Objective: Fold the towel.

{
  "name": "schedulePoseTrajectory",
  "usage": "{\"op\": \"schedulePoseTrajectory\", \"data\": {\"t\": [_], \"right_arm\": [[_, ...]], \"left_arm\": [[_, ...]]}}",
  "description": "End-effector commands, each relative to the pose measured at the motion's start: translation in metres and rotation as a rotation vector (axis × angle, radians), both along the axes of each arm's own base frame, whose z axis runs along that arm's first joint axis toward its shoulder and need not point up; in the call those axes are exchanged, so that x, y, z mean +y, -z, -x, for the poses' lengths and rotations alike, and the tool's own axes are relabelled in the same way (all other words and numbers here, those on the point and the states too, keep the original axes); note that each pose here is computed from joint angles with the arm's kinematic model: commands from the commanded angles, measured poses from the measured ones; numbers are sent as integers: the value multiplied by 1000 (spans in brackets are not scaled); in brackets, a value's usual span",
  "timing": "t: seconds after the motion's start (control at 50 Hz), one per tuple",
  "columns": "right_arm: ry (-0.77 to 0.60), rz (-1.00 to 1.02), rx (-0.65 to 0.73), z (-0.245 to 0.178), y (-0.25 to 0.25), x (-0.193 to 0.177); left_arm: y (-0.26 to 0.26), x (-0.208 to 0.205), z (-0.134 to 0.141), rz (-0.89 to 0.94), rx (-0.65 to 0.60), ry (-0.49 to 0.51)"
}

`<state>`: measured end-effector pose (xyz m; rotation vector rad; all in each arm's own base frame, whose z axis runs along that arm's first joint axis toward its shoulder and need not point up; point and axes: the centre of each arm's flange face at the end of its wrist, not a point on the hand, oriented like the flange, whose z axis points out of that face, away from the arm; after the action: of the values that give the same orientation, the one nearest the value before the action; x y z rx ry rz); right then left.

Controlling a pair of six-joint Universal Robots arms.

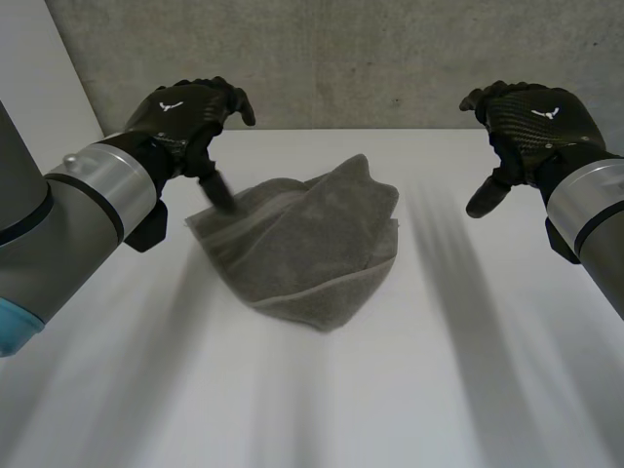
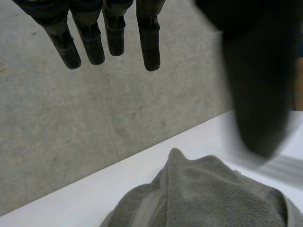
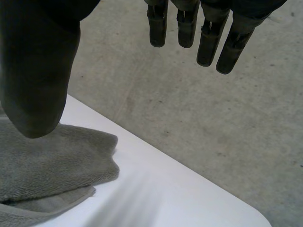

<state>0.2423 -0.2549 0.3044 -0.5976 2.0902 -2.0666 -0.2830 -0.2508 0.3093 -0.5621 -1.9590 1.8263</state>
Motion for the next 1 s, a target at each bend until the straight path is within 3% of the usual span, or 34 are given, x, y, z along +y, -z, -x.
{"op": "schedulePoseTrajectory", "data": {"t": [0.02,0.16,0.68,0.82,1.0], "right_arm": [[36,8,1,3,-2,-1],[67,23,-15,8,-5,-6],[40,33,4,3,-5,-7],[-133,-27,197,-16,32,-12],[-346,-135,275,-60,86,-8]], "left_arm": [[0,-13,-12,-13,17,-93],[-3,-20,-21,-20,43,-140],[-1,-20,-24,-44,20,-130],[47,-22,-18,-165,-67,-90],[112,-26,-8,-280,-165,-6]]}}
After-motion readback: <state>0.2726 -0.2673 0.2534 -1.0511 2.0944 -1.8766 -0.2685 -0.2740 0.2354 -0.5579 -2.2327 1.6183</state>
